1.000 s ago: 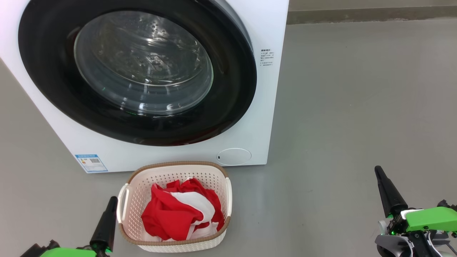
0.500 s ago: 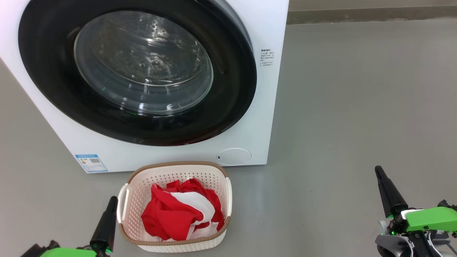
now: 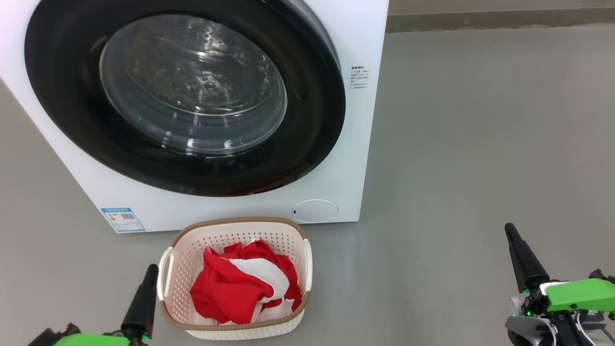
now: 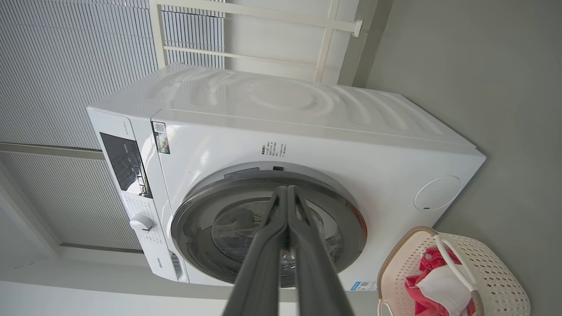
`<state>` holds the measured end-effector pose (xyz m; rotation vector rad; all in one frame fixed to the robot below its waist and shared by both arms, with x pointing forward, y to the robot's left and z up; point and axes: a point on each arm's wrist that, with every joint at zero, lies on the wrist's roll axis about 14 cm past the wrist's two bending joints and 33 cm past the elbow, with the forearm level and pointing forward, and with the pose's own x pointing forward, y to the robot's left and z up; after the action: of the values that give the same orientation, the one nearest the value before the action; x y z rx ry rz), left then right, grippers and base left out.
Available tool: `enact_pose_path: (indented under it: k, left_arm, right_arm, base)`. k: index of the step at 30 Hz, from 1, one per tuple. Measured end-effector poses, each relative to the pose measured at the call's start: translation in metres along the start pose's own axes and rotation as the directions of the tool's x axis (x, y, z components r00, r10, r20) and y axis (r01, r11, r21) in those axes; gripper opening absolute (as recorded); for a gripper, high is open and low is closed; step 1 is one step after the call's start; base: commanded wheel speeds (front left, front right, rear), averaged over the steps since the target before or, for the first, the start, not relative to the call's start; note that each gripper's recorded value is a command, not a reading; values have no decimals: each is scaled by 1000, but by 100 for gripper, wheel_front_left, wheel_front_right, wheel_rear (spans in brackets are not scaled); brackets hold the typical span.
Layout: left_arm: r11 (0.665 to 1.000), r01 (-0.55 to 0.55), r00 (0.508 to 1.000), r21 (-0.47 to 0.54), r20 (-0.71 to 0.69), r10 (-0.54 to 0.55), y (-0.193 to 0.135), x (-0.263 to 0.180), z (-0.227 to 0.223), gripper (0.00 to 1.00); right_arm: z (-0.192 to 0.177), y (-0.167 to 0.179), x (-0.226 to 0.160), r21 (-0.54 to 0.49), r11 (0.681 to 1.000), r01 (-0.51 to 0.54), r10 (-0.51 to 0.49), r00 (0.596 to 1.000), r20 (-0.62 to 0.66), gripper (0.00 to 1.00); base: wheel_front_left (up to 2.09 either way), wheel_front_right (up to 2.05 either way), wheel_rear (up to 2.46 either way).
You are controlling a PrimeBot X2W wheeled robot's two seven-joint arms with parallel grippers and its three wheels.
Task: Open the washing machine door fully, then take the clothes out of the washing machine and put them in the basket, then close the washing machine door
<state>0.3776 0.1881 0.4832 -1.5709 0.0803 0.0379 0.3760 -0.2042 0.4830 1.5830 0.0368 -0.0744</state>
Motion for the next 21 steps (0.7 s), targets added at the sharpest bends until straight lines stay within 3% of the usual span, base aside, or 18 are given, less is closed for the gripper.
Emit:
enact_pose_path:
  k: [21]
  left_arm:
    - [1000,0,1000,-1,1,0,0,0,0,0]
  right_arm:
    - [0,0,0,0,1000,0,0,1000,1,0]
  base:
    - [0,0,0]
